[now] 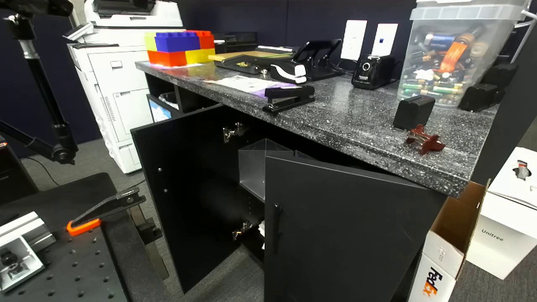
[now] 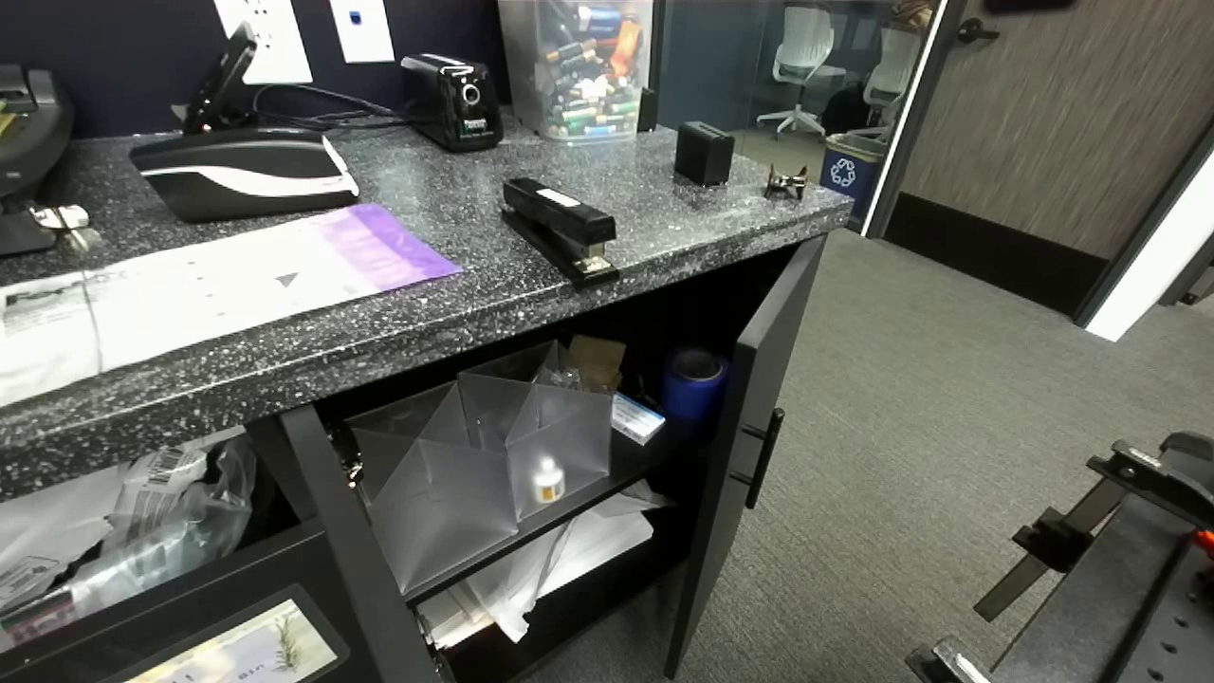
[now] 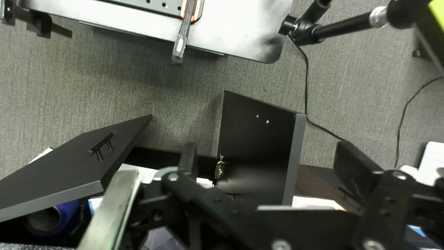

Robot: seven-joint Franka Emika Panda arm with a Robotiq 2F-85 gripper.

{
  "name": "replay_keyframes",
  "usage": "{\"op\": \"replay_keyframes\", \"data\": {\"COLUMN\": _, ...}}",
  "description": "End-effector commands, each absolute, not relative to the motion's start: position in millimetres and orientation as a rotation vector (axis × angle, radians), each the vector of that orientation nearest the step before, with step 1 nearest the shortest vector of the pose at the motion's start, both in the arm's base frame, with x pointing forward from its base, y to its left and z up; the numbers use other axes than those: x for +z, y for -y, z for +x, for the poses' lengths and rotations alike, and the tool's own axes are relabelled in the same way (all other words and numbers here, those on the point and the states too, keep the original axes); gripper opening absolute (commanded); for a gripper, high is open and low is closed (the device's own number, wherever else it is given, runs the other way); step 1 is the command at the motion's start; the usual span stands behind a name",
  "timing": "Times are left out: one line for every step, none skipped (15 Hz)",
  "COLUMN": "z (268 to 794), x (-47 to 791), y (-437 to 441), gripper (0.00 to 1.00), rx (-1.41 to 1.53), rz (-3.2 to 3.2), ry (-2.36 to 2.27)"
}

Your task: Close the left cabinet door

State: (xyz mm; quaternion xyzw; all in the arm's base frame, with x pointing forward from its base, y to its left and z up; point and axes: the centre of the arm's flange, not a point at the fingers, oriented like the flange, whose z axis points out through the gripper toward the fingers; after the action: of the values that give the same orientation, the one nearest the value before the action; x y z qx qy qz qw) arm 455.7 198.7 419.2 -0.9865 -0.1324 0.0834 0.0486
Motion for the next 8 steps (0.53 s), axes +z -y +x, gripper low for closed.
{"op": "replay_keyframes", "data": {"z": 508.6, "x": 384.9, "y": -222.7, "gripper": 1.0, "rx": 0.266, "rz": -3.031, "ry": 0.43}}
{"op": "replay_keyframes", "data": {"z": 515.2, "x": 372.4, "y": -233.5, "gripper": 1.0, "rx": 0.27, "rz": -3.039, "ry": 0.438}}
{"op": "replay_keyframes", "data": {"z": 521.3, "x": 362.5, "y": -241.3, "gripper": 1.0, "rx": 0.274, "rz": -3.038, "ry": 0.449}}
{"op": "replay_keyframes", "data": {"z": 525.4, "x": 354.0, "y": -252.9, "gripper": 1.0, "rx": 0.267, "rz": -3.037, "ry": 0.45}}
{"op": "replay_keyframes", "data": {"z": 529.7, "x": 347.2, "y": -263.6, "gripper": 1.0, "rx": 0.256, "rz": -3.035, "ry": 0.453}}
{"op": "replay_keyframes", "data": {"z": 532.0, "x": 340.8, "y": -277.5, "gripper": 1.0, "rx": 0.245, "rz": -3.032, "ry": 0.444}}
{"op": "replay_keyframes", "data": {"z": 535.6, "x": 335.2, "y": -289.9, "gripper": 1.0, "rx": 0.23, "rz": -3.035, "ry": 0.441}}
{"op": "replay_keyframes", "data": {"z": 536.2, "x": 328.0, "y": -307.3, "gripper": 1.0, "rx": 0.222, "rz": -3.041, "ry": 0.429}}
